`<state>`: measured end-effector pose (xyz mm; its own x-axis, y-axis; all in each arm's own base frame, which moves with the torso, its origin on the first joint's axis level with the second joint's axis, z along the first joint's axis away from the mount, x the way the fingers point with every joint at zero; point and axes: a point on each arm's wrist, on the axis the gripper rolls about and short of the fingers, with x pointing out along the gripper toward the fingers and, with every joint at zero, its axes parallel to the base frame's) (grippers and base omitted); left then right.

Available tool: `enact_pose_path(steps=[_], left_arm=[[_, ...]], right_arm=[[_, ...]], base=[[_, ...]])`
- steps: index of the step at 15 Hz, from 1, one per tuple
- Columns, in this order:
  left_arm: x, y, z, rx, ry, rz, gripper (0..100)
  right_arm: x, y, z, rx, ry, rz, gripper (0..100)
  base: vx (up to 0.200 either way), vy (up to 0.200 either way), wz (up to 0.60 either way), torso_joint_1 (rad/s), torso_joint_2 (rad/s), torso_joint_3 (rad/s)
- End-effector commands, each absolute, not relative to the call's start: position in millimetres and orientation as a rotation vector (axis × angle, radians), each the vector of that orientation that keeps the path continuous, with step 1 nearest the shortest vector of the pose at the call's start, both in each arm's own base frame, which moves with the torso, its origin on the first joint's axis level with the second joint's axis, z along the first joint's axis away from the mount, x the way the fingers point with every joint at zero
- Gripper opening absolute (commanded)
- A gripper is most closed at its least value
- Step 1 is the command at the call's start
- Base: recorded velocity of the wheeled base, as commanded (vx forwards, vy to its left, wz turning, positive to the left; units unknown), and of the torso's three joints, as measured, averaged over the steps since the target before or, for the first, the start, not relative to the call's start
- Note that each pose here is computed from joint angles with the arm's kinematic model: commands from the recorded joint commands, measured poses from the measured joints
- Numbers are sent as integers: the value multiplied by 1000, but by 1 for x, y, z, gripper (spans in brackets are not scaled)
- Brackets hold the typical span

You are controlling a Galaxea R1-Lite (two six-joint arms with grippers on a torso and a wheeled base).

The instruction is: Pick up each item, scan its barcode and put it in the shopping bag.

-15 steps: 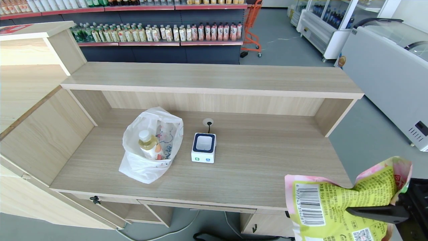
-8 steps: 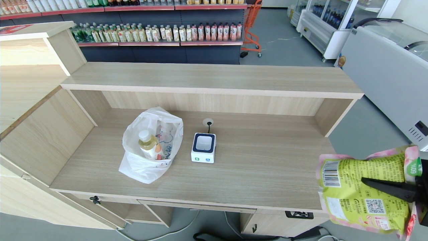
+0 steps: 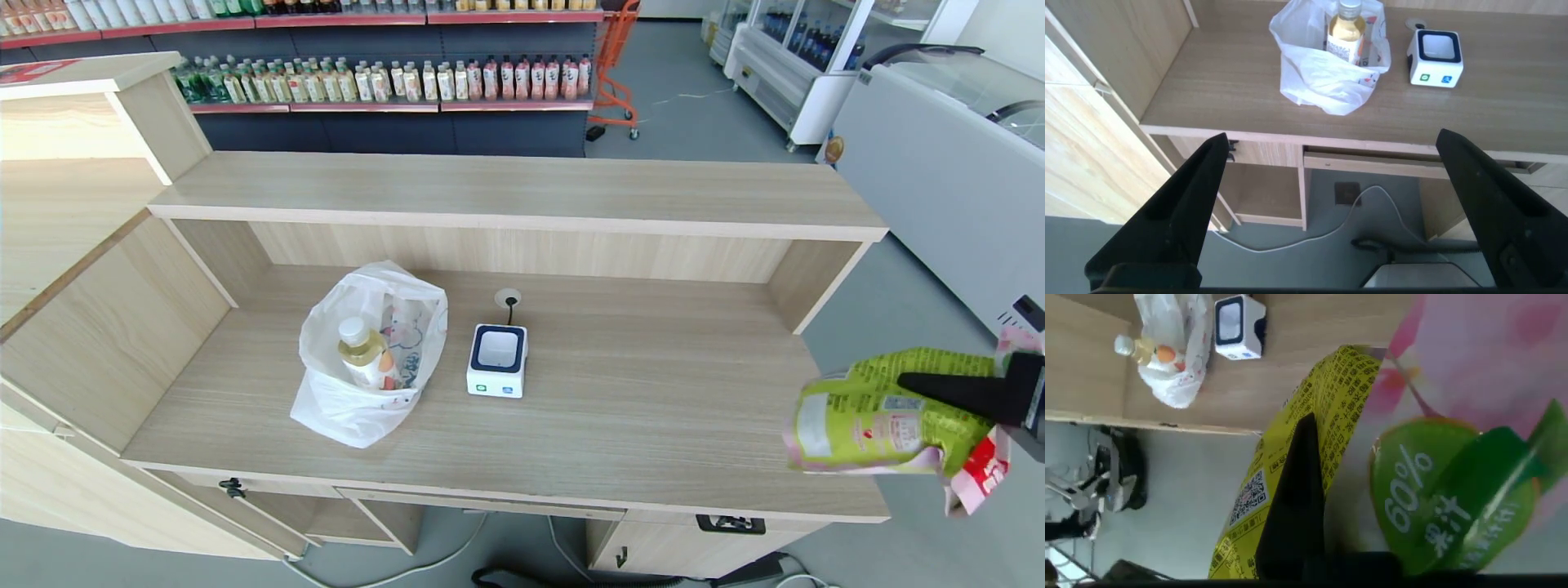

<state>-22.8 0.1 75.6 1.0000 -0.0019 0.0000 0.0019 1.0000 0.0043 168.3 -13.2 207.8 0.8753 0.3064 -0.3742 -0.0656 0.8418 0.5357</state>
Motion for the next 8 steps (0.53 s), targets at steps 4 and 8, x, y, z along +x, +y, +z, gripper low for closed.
enact_pose_path(steps=[4, 8], left_arm=[[-23, 0, 75, 5, 0, -2, 100], [-23, 0, 75, 5, 0, -2, 100]], right_arm=[[202, 19, 255, 995, 643, -93, 0], [195, 19, 259, 1001, 625, -81, 0]], base=[[0, 0, 0, 0, 0, 0], [0, 0, 0, 0, 0, 0]])
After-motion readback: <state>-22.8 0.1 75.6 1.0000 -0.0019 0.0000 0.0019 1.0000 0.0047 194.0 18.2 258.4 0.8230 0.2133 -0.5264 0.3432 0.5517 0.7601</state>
